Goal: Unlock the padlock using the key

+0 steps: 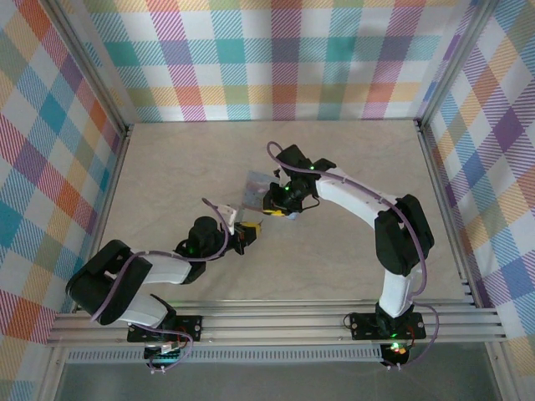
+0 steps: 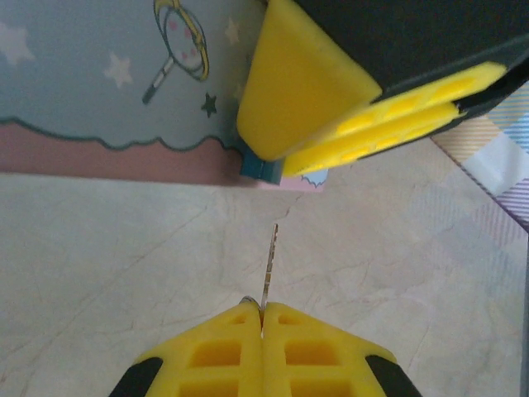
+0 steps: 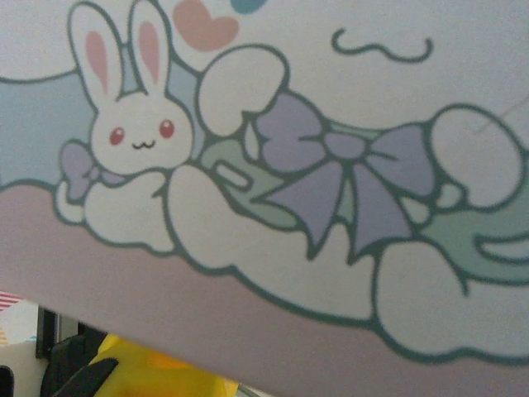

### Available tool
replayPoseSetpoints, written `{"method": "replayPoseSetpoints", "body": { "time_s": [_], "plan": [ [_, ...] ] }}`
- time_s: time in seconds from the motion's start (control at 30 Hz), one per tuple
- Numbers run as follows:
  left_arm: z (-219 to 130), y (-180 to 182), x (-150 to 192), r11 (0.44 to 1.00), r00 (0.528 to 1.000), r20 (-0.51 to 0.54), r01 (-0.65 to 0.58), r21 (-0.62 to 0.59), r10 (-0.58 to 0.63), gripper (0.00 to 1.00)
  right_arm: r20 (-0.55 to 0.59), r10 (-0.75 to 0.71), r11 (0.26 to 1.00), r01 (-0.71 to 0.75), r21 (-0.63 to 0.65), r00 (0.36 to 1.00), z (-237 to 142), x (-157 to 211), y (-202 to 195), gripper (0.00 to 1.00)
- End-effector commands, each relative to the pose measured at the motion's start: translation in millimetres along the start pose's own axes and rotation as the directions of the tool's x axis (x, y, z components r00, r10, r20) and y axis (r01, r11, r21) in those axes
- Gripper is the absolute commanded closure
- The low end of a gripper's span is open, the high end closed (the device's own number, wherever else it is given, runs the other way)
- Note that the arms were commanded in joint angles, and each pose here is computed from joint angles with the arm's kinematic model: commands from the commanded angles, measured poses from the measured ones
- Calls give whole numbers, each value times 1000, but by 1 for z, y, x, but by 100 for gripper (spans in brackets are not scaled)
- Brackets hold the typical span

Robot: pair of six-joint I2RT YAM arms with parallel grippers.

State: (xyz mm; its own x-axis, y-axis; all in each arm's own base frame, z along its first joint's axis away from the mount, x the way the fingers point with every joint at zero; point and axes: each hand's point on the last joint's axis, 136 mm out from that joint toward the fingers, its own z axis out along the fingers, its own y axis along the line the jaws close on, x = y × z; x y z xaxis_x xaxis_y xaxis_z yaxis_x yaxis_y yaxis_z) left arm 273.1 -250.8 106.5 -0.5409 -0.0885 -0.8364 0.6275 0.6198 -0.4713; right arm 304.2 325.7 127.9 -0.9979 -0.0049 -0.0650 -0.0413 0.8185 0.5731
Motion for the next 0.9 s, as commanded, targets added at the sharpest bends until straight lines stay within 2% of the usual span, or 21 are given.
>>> {"method": "replayPoseSetpoints", "body": {
  "time_s": [0.0, 0.37, 0.87],
  "plan": [
    [4, -11, -26, 998, 997, 81, -11, 66, 6, 100, 30, -17, 997, 19, -81, 999, -16, -3, 18, 100],
    [16, -9, -24, 997, 998, 56, -13, 75, 8, 100, 27, 9, 995, -6, -103, 1000, -16, -3, 18, 100],
    [11, 0, -15, 999, 998, 55, 2, 41, -4, 100, 27, 19, 995, -16, -96, 999, -16, -5, 13, 100]
  ]
}}
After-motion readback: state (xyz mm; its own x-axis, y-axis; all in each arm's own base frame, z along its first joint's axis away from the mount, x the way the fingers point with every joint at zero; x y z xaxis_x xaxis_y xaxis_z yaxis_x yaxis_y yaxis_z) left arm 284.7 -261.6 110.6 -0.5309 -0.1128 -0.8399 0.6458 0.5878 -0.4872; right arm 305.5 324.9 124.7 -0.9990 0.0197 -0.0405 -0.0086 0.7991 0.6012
